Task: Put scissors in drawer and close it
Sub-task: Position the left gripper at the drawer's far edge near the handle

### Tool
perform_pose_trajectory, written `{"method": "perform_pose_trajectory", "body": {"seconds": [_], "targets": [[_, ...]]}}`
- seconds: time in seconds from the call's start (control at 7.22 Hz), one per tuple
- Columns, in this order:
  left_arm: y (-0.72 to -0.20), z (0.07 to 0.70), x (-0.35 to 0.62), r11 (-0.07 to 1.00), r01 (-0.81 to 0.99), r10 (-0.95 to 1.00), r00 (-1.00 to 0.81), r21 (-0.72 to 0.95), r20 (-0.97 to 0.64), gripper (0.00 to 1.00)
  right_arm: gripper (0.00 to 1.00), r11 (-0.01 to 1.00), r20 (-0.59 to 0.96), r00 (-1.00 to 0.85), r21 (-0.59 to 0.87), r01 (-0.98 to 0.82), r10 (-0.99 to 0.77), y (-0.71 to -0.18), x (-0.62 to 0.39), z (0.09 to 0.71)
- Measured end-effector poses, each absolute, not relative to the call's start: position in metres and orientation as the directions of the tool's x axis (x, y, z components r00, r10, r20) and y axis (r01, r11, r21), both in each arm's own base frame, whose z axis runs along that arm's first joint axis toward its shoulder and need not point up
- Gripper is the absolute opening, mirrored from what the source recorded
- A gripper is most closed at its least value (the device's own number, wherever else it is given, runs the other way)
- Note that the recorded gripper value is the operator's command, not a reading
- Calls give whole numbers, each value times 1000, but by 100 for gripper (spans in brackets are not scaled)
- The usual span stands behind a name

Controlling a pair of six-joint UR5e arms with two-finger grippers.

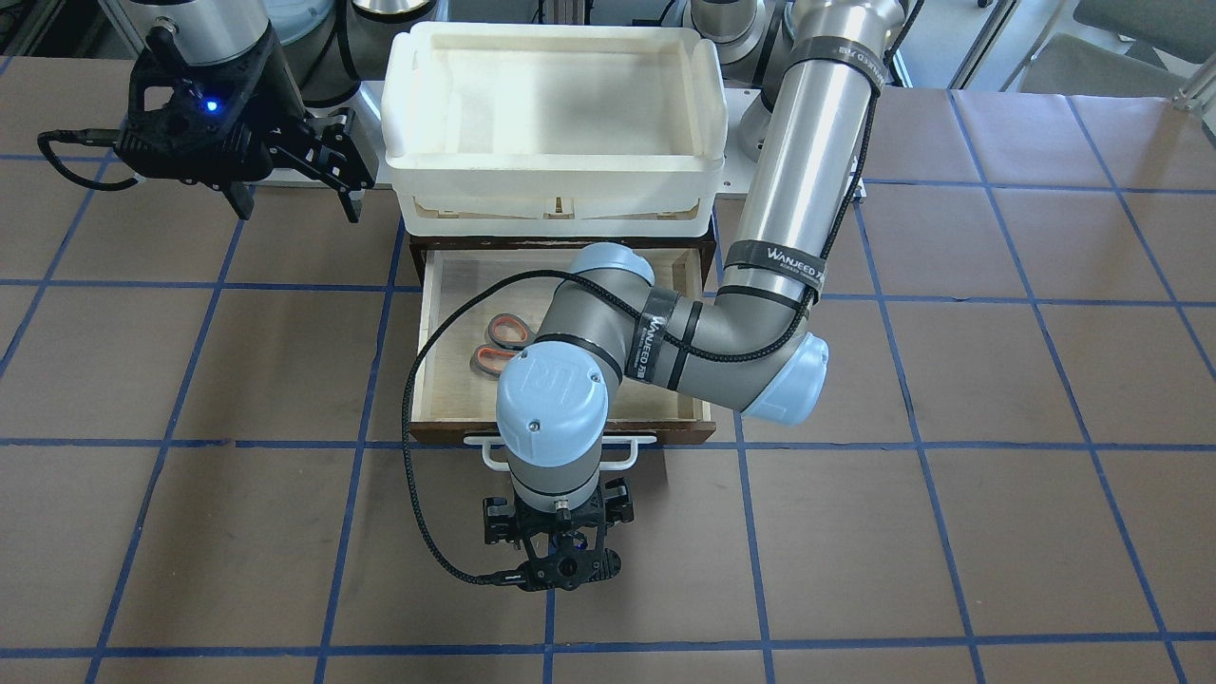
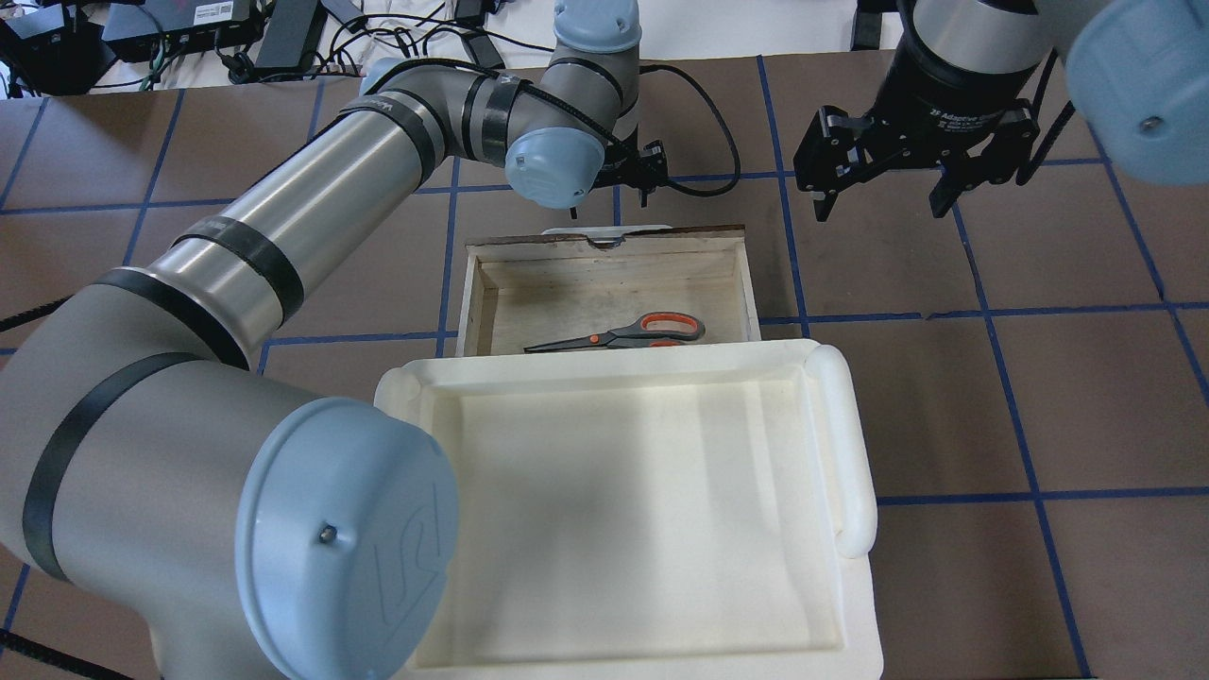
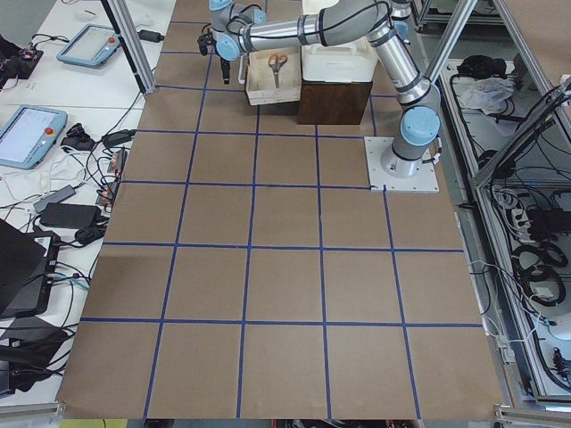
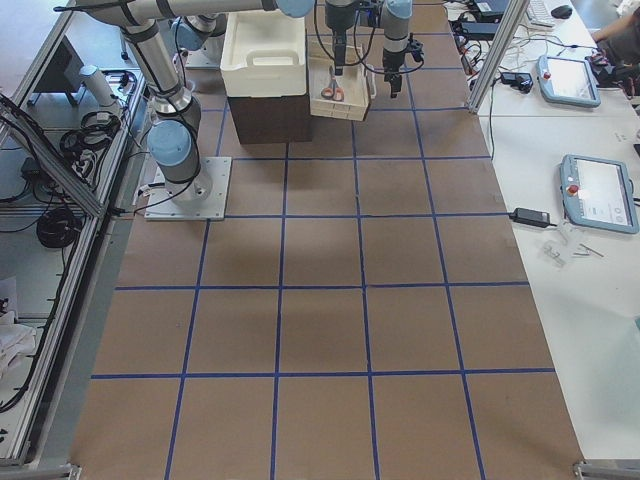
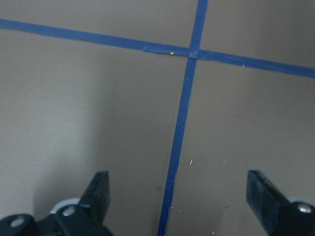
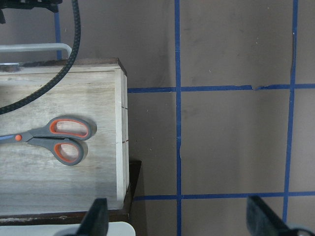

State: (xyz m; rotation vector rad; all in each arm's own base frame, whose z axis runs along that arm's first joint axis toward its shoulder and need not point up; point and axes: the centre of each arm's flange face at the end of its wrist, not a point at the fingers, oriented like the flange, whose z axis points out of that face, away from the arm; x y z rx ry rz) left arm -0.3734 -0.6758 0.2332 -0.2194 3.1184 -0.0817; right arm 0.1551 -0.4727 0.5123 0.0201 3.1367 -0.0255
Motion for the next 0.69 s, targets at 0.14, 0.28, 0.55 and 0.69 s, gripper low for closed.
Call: {"method": "perform_pose_trajectory", "body": {"seconds": [0.14, 0.28, 0.55, 0.69], "targets": [[-677, 218, -375, 993, -116, -116, -993, -23, -15, 100, 100, 1000, -6, -1000, -9, 12, 12, -472, 155, 512], [-676, 205, -376, 995, -96, -96, -995, 6, -17, 100, 100, 1000, -7, -1000, -5, 8, 8, -471, 155, 511], [-673, 182, -377, 996, -53, -52, -998, 74, -23, 100, 100, 1000, -6, -1000, 0, -11, -11, -470, 155, 509], [-670, 176, -377, 994, -42, -39, -999, 103, -27, 100, 100, 1000, -5, -1000, 1, -16, -16, -470, 155, 509]]}}
